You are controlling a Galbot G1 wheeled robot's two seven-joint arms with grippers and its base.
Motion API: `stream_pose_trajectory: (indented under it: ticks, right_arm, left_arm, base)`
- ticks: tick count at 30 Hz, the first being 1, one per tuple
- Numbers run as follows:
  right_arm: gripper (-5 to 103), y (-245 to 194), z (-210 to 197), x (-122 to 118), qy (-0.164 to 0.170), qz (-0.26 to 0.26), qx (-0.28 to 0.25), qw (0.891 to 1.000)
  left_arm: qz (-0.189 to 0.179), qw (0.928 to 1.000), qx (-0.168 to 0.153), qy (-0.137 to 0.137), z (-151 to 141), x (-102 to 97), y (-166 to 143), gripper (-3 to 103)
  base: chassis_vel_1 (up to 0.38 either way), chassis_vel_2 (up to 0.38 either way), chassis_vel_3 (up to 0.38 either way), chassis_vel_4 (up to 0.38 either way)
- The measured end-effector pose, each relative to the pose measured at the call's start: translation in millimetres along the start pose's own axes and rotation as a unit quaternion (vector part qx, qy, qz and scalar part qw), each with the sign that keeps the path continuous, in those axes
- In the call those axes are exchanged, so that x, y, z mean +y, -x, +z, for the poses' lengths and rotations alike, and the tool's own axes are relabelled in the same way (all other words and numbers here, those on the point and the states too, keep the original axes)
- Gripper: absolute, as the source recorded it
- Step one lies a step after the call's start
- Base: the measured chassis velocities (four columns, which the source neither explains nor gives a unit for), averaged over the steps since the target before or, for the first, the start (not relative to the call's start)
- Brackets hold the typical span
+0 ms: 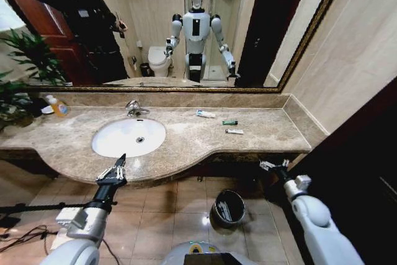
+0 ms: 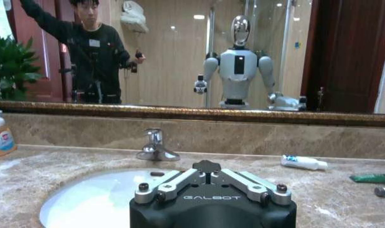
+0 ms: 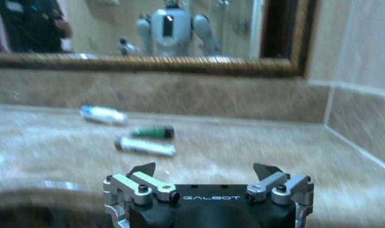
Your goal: Pick up the trash from the sink and place it in the trash bin.
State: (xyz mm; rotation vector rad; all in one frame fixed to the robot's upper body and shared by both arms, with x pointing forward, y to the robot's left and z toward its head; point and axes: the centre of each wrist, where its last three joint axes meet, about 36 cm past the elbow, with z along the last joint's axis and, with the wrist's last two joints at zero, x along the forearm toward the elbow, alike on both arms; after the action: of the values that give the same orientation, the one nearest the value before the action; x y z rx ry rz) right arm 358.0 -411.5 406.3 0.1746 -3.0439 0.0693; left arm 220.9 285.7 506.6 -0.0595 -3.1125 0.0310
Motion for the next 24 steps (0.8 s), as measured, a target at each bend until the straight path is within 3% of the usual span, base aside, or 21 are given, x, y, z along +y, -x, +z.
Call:
stream_pose_trajectory:
  ticks: [5,9,14,24]
  right_arm:
    - [100,14,-16,3,0.000,-0.020,-0.005,1.000]
    - [100,42,-33,1,-0.013,-0.081,0.006,0.997]
    - [100,77,-55,-30,-0.047,-0.157,0.024,0.986]
    - [100,130,-68,-55,-0.077,-0.188,0.064,0.977]
  left_arm:
    - [0.000,1.0000,0.000,0.000,0,0.0,0,0]
    - [0.000,1.0000,0.000,0.000,0,0.0,0,0]
    - [0.000,1.0000,0.000,0.000,0,0.0,0,0]
    - [0.000,1.0000,0.000,0.000,0,0.0,0,0]
  base:
    - [0.000,0.000,0.000,0.000]
    - [0.000,0.000,0.000,0.000]
    - [0.000,0.000,0.000,0.000]
    - [0.000,0.000,0.000,0.000]
